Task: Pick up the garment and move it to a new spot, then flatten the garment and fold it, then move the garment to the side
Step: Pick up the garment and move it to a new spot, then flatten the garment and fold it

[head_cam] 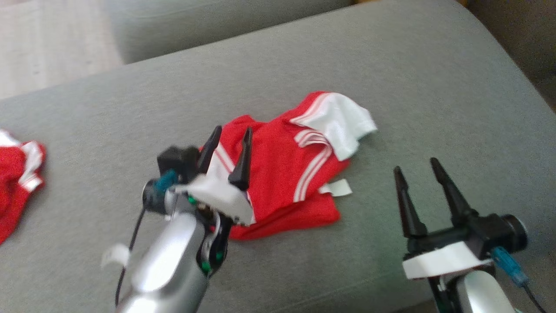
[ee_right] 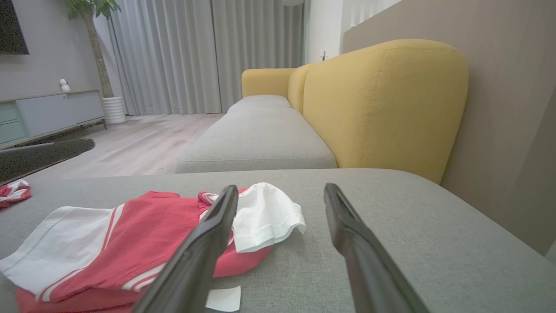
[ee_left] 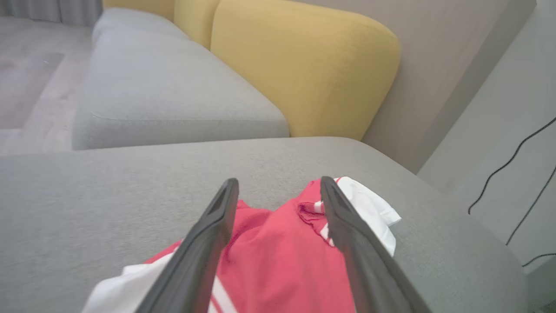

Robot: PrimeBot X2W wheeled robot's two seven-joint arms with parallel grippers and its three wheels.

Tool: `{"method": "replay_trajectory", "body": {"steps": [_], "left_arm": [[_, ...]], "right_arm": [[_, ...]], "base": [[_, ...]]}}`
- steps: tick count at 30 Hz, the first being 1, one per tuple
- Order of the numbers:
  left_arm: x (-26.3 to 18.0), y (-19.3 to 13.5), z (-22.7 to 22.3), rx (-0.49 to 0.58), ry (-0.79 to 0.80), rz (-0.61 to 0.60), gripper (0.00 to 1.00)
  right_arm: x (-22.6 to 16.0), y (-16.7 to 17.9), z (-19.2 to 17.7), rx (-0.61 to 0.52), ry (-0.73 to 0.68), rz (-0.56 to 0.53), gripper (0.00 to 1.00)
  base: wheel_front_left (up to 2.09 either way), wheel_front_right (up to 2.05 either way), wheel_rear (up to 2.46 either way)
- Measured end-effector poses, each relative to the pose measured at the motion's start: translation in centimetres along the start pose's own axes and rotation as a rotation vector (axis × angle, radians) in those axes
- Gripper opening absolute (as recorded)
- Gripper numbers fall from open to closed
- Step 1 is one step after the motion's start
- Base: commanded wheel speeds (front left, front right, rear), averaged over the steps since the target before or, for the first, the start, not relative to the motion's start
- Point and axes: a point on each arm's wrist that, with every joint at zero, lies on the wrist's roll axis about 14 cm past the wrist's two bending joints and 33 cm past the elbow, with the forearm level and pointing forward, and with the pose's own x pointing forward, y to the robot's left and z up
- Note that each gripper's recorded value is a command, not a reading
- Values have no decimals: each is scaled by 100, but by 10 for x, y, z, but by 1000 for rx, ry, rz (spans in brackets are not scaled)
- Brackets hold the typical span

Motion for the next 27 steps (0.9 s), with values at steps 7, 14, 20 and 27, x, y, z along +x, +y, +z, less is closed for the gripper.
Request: {"method": "replay_trajectory", "body": {"steps": [7,14,20,27], "left_arm": [[-61,47,16,41,-85,196,100],[-139,97,5,75,-74,419,100],[-192,120,1,88,-76,556,100],[-221,131,2,118,-79,608,100]], "right_arm": [[9,11,-1,-50,0,50,100],[15,29,-10,-71,21,116,100],[12,43,-18,-73,46,161,100],[8,46,-25,-79,68,176,100]], "base": [[0,0,0],[0,0,0],[0,0,0],[0,0,0]]}}
